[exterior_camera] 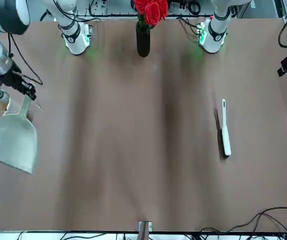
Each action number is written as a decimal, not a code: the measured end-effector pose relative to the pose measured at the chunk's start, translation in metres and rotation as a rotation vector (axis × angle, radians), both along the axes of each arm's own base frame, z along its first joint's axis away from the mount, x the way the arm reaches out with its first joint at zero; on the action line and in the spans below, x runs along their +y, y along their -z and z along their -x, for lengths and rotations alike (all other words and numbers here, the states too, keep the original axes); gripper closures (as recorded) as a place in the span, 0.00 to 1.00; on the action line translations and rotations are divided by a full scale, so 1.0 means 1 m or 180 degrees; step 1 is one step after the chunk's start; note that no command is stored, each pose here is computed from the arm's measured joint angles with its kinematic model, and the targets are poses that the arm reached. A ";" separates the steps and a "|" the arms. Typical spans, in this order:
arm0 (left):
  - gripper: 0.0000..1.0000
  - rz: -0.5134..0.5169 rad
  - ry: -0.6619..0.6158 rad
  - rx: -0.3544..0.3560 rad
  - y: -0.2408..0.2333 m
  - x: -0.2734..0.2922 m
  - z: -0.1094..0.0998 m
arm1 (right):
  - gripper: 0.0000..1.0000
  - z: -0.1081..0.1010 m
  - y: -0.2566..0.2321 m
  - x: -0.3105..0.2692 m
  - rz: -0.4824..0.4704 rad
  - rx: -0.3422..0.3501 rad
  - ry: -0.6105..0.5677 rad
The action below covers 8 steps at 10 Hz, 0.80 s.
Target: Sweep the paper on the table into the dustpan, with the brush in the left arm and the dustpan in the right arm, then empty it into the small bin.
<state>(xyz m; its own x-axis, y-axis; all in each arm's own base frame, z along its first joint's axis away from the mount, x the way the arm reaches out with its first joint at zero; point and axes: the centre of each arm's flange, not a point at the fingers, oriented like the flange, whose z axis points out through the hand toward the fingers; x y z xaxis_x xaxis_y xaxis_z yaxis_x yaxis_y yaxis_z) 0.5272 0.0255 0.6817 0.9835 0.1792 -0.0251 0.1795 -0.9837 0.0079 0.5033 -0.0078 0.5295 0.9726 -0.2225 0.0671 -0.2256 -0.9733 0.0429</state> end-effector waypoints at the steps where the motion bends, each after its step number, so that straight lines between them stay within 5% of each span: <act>1: 0.00 0.0000 0.0001 0.0000 0.000 0.000 0.000 | 0.67 0.001 -0.005 -0.002 0.0015 0.0058 -0.0285; 4: 0.00 0.0000 0.0000 0.0000 0.000 0.000 0.000 | 0.67 0.006 -0.015 -0.004 0.0045 0.0283 -0.1374; 8: 0.00 0.0001 -0.0015 0.0017 0.003 0.003 -0.001 | 0.67 -0.005 0.013 -0.007 0.0088 0.0611 -0.3263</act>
